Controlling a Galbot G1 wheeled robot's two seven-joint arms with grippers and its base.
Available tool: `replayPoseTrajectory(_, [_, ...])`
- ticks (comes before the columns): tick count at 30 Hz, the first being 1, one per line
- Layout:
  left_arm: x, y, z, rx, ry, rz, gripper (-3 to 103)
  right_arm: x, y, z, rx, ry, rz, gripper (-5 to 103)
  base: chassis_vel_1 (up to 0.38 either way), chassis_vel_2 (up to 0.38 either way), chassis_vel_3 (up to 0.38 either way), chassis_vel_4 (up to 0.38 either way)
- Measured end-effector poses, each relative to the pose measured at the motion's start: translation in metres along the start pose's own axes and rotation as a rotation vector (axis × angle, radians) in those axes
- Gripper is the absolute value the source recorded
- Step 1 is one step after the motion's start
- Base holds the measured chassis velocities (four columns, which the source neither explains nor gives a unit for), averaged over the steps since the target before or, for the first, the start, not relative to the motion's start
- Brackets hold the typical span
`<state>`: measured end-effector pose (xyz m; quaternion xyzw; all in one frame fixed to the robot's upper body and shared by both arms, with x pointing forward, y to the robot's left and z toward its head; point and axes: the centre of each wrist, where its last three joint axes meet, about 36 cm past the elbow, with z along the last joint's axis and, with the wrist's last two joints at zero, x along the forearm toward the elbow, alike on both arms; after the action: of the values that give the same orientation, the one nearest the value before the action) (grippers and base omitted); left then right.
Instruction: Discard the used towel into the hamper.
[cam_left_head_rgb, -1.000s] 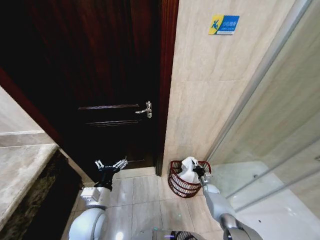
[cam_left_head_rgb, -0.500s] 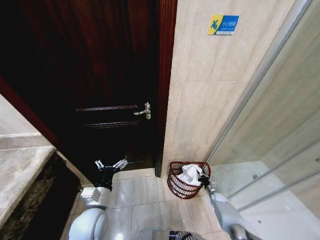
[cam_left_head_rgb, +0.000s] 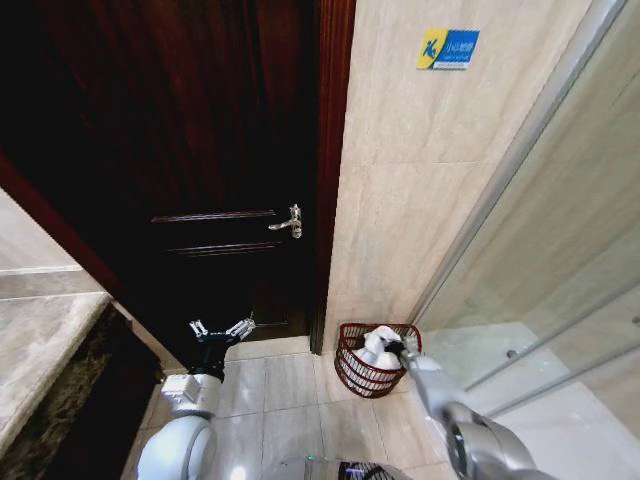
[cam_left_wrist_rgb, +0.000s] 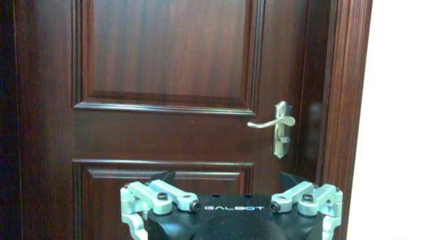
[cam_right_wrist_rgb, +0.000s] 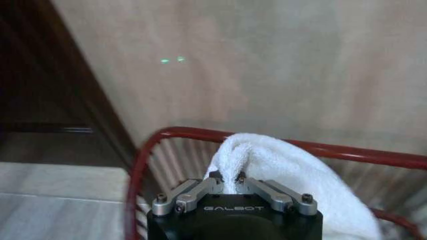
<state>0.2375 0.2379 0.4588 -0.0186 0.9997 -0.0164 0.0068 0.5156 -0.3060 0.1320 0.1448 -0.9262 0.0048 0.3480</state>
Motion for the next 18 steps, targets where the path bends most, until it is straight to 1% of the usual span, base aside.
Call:
replayPoseTrajectory(2, [0.0,0.0,0.0,0.0,0.0,0.0,100,-0.008,0.015,-0.008,-0.008,0.006,-0.011,3,0.0,0.0,0.0,0.0])
replayPoseTrajectory(3, [0.0,0.0,0.0,0.0,0.0,0.0,100,-0.008,0.015,-0.008,-0.008,0.006,-0.011,3,0.0,0.0,0.0,0.0])
replayPoseTrajectory(4, [0.0,0.0,0.0,0.0,0.0,0.0,100,-0.01,0.018,-0.01,-0.016,0.007,-0.012,8,0.0,0.0,0.0,0.0])
replayPoseTrajectory(5, [0.0,0.0,0.0,0.0,0.0,0.0,100,-0.011,0.019,-0.011,-0.022,0.008,-0.013,8,0.0,0.0,0.0,0.0])
replayPoseTrajectory(6, [0.0,0.0,0.0,0.0,0.0,0.0,100,-0.011,0.018,-0.011,-0.028,0.01,-0.01,14,0.0,0.0,0.0,0.0])
replayPoseTrajectory(7, [0.0,0.0,0.0,0.0,0.0,0.0,100,-0.011,0.018,-0.011,-0.028,0.01,-0.01,14,0.0,0.0,0.0,0.0])
replayPoseTrajectory(10, [0.0,0.0,0.0,0.0,0.0,0.0,100,-0.004,0.007,-0.001,-0.024,0.02,0.007,30,0.0,0.0,0.0,0.0])
replayPoseTrajectory(11, [0.0,0.0,0.0,0.0,0.0,0.0,100,-0.004,0.007,-0.001,-0.024,0.02,0.007,30,0.0,0.0,0.0,0.0])
replayPoseTrajectory(14, [0.0,0.0,0.0,0.0,0.0,0.0,100,0.008,-0.003,0.021,0.015,0.044,0.025,46,0.0,0.0,0.0,0.0])
replayPoseTrajectory(15, [0.0,0.0,0.0,0.0,0.0,0.0,100,0.008,-0.003,0.021,0.015,0.044,0.025,46,0.0,0.0,0.0,0.0])
replayPoseTrajectory(16, [0.0,0.0,0.0,0.0,0.0,0.0,100,0.011,-0.004,0.024,0.021,0.044,0.027,51,0.0,0.0,0.0,0.0])
replayPoseTrajectory(17, [0.0,0.0,0.0,0.0,0.0,0.0,100,0.012,-0.004,0.026,0.024,0.041,0.029,51,0.0,0.0,0.0,0.0])
replayPoseTrajectory(18, [0.0,0.0,0.0,0.0,0.0,0.0,100,0.013,-0.005,0.027,0.026,0.035,0.03,57,0.0,0.0,0.0,0.0])
